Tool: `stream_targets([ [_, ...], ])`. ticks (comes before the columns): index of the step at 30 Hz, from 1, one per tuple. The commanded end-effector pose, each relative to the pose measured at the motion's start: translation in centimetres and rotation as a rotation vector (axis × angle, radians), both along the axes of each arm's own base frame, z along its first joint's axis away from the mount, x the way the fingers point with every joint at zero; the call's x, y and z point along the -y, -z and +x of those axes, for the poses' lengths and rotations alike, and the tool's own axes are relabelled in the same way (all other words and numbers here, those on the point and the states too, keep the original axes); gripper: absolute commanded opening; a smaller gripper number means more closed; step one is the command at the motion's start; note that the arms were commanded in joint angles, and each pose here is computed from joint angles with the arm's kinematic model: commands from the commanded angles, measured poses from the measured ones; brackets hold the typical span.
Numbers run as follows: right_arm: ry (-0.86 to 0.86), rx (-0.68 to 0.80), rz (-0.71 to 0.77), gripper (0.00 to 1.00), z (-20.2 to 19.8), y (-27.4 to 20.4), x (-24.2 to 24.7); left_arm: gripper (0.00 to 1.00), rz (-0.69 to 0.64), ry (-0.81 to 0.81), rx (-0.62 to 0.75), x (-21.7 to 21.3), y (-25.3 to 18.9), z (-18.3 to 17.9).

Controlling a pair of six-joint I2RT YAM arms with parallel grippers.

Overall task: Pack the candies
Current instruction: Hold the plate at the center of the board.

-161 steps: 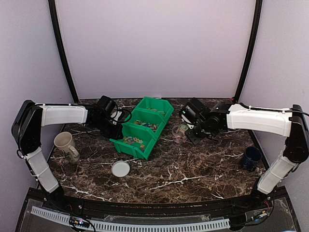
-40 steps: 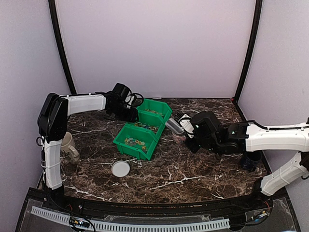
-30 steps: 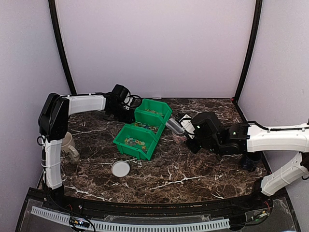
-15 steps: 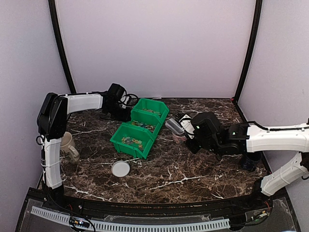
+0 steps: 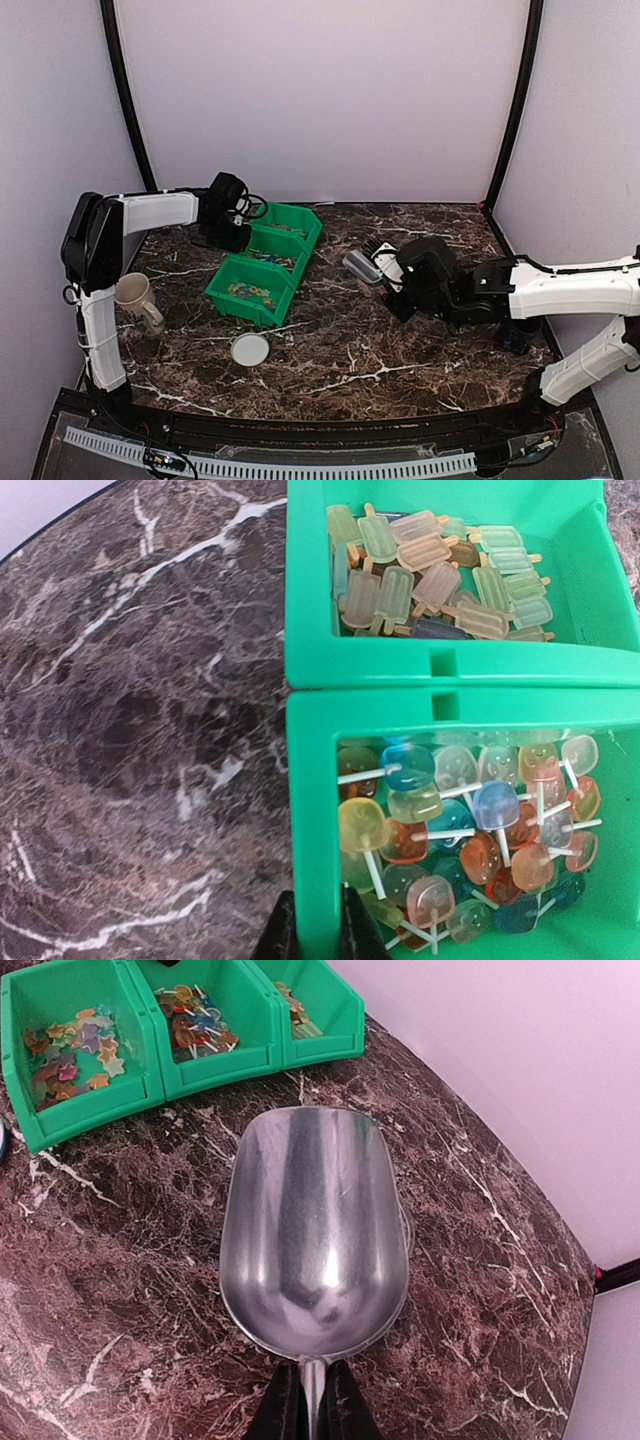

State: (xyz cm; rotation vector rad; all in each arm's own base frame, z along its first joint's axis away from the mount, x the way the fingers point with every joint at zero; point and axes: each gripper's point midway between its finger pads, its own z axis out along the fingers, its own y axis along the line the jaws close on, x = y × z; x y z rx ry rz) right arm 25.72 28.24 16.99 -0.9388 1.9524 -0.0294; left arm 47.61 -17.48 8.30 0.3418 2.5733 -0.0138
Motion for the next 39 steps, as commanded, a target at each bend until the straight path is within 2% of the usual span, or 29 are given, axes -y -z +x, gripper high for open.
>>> stream_targets([
  [1, -0.025, 0.033, 0.073, 0.00, -0.3, -1.4, -0.7, 0.00, 0.175, -0.042, 0.060, -4.7, -4.1, -2.0],
  [7, -0.051, 0.030, 0.100, 0.00, -0.6, -1.8, -1.1, 0.00, 0.229, -0.058, 0.074, -6.7, -5.3, -2.3],
  [20, -0.059, 0.036, 0.135, 0.00, -1.0, -2.7, -0.9, 0.00, 0.261, -0.050, -0.038, -8.3, -4.2, -7.1],
  [29, -0.050, 0.038, 0.136, 0.00, -0.9, -2.8, -0.7, 0.00, 0.169, -0.045, -0.120, -7.4, -2.6, -9.5],
  [39, -0.050, 0.030, 0.125, 0.00, -0.7, -2.4, -1.2, 0.00, 0.102, -0.079, -0.111, -4.8, -1.6, -10.4],
])
